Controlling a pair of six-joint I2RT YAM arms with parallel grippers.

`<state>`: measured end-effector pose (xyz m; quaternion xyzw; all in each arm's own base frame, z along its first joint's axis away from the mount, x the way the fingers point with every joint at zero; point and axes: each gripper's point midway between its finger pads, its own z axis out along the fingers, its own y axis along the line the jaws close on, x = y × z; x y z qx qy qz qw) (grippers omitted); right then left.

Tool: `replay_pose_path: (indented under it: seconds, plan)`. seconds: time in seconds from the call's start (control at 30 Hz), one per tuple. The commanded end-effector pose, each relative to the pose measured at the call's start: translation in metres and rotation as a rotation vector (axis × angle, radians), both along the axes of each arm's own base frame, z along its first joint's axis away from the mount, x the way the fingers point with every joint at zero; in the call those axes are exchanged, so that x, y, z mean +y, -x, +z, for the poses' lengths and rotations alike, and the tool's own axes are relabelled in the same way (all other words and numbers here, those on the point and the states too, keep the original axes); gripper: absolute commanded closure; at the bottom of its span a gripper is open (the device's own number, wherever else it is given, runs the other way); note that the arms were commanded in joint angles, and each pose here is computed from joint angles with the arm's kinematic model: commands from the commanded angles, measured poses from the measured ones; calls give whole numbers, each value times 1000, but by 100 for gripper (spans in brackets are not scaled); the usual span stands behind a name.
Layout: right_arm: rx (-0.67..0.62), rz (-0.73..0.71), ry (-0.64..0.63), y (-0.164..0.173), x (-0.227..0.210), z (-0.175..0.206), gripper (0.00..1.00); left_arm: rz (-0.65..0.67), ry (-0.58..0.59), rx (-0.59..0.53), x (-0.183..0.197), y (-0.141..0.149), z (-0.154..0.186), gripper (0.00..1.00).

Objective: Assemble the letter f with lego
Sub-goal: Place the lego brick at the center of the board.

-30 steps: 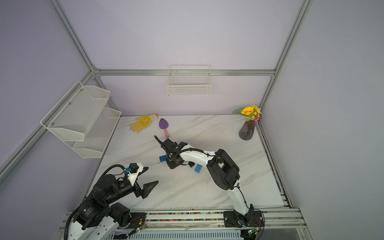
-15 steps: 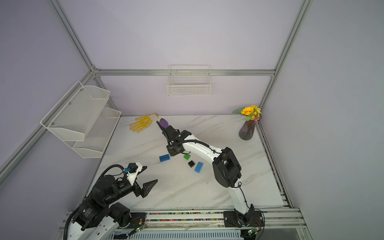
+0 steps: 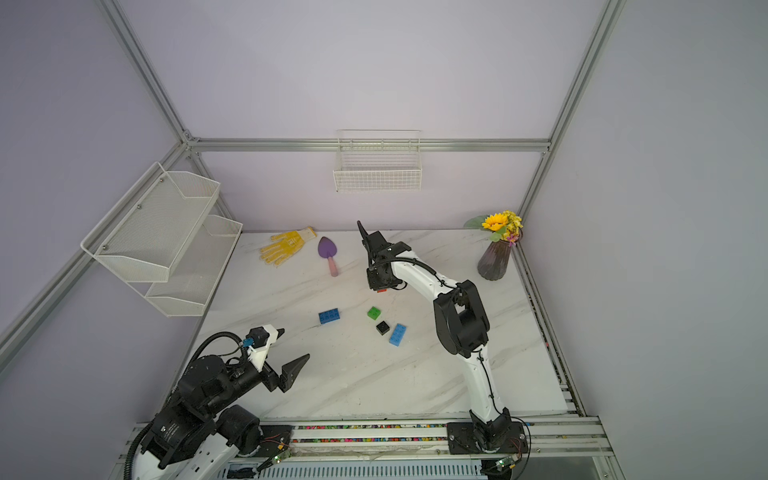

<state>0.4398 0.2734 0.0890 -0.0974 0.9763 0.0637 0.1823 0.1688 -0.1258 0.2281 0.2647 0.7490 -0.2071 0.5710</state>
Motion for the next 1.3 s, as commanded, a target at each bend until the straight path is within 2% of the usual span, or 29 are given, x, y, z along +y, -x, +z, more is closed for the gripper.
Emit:
replay_pose_path:
  seconds: [0.0, 0.3, 0.67, 0.93, 1.27]
  plan:
    - [57, -38, -4, 11, -1, -11, 99, 3, -18, -41, 1, -1, 5, 0]
    - [77, -100, -31, 40, -14, -12, 100, -4, -22, -30, 0, -2, 3, 0]
    - [70, -142, 20, 78, -22, -15, 100, -37, -31, -7, -6, -2, -2, 0]
    - [56, -170, 41, 82, -27, -18, 100, -40, -28, -13, -6, -1, -2, 0]
    - [11, -185, 30, 87, -27, 3, 100, -44, -28, -14, -7, -1, -1, 0]
